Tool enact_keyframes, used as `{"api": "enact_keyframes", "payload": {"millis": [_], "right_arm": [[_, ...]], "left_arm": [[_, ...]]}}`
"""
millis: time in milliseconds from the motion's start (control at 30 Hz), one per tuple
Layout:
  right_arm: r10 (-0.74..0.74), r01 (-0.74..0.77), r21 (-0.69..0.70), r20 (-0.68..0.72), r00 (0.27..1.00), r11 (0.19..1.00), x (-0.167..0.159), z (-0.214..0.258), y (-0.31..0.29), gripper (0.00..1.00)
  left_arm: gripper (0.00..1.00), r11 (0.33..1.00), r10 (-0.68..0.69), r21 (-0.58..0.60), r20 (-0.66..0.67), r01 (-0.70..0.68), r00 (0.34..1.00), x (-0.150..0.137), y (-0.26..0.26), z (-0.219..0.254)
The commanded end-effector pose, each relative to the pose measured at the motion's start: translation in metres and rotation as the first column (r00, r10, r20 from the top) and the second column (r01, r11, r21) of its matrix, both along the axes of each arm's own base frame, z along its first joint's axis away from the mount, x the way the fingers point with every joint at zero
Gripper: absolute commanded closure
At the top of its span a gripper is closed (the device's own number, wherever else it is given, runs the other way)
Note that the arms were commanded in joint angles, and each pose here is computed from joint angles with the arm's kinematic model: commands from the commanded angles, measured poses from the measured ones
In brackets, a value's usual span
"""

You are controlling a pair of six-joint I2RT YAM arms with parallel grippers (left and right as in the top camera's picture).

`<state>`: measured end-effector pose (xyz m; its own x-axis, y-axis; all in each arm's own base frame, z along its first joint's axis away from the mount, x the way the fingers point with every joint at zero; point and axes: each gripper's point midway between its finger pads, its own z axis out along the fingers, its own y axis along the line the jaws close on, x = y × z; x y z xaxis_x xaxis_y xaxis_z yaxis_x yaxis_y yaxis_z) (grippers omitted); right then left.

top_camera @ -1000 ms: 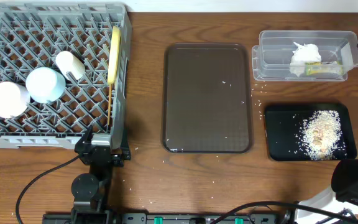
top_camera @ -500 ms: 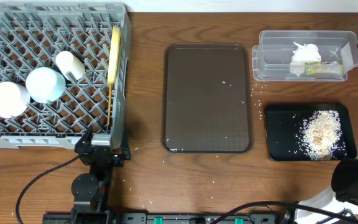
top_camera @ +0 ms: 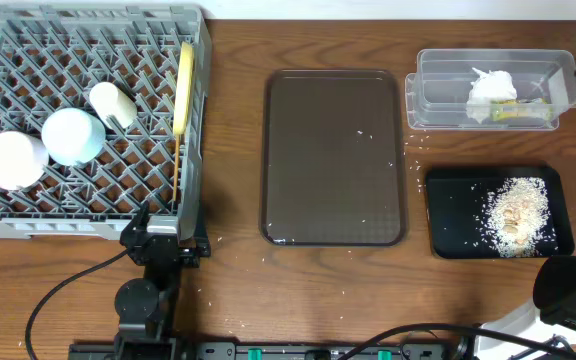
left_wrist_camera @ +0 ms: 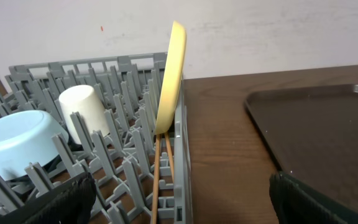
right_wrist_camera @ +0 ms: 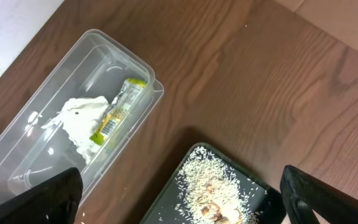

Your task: Sort waste into correct bins and load items into the dishwasher

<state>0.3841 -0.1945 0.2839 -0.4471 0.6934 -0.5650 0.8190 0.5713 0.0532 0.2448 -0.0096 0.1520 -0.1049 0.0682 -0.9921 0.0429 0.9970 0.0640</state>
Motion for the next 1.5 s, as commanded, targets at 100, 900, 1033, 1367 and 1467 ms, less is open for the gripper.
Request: {"api": "enact_keyframes", "payload": {"millis": [100,900,1033,1367,1467], "right_arm": [[0.005,-0.004,-0.032,0.033,0.999,0.999,-0.009,0.019,0.003,0.01],[0.282,-0.243,-0.145,0.435,0.855,0.959,-0.029,0.074,0.078,0.01],[0.355,-0.297,-0.196,0.506,0.786,0.935,-0.035,0.043,0.106,0.01],[0.433,-0.344,-0.267,0.629,0.645,0.900,-0.082,-0.032,0.140,0.01],[0.443,-0.328,-0.300,0.670,0.596,0.896,-0.100,-0.044,0.143,0.01]], "left_arm": [[0.10,0.999,0.043,0.000,-0.052,-0.044,0.998,-0.001,0.008,-0.017],[0.10,0.999,0.043,0.000,-0.052,-0.044,0.998,-0.001,0.008,-0.017],[0.09,0.999,0.043,0.000,-0.052,-0.044,0.998,-0.001,0.008,-0.017],[0.09,0.999,0.043,0.000,-0.052,-0.044,0.998,-0.001,0.008,-0.017],[0.10,0.999,0.043,0.000,-0.052,-0.044,0.998,-0.001,0.008,-0.017]]}}
